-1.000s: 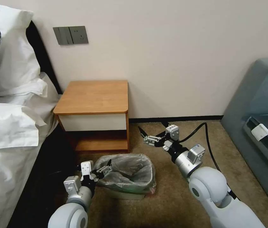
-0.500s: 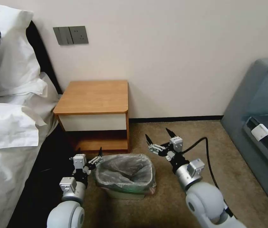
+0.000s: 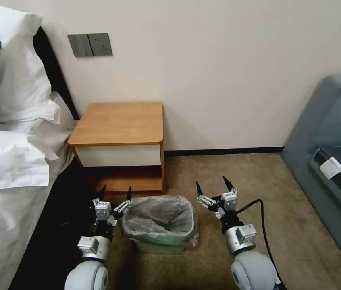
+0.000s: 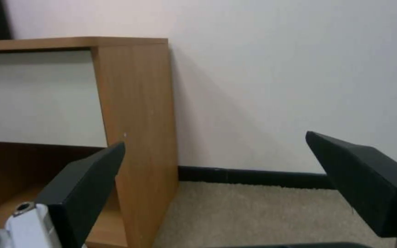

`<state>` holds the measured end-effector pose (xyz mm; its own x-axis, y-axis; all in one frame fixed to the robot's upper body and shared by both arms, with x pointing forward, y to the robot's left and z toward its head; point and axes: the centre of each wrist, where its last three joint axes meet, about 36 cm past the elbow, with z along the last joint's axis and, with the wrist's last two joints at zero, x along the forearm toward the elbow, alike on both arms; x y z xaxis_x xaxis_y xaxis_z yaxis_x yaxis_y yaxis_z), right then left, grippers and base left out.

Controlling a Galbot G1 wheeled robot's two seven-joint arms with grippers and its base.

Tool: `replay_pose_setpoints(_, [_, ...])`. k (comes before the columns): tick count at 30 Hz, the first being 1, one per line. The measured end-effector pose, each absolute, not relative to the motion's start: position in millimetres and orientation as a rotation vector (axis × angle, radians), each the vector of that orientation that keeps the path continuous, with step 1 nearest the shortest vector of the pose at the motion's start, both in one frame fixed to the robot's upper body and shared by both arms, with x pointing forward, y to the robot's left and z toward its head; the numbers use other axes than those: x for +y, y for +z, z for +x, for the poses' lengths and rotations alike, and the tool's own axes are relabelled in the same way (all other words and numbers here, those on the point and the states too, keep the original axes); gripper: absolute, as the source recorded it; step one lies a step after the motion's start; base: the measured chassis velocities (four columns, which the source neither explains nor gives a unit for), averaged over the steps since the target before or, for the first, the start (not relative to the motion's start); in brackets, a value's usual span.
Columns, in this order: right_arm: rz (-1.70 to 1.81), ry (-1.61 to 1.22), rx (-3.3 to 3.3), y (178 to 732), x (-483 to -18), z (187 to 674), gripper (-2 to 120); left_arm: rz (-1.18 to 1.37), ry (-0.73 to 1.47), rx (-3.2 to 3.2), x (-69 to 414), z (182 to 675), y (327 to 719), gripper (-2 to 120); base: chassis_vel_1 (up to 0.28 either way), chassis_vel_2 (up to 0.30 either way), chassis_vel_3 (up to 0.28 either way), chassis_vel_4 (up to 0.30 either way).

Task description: Pick up the garbage bag from the table and place it over the trash can.

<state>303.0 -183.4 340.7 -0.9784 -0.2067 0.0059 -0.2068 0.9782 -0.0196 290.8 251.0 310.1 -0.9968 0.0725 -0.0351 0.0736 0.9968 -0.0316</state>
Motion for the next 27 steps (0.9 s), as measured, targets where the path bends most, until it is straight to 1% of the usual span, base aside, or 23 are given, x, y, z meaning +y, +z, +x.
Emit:
replay_pose_setpoints(9, [0.329,0.042,-3.124,339.5,-189.5,304.2,100,0.072,-0.069,3.103,249.0,290.7,308.4,93,0.0,0.0,0.0,0.0])
replay_pose_setpoints(27, [0.333,0.039,-3.126,340.9,-189.6,304.8,100,0.071,-0.073,3.105,248.6,291.0,309.7,93,0.0,0.0,0.0,0.0])
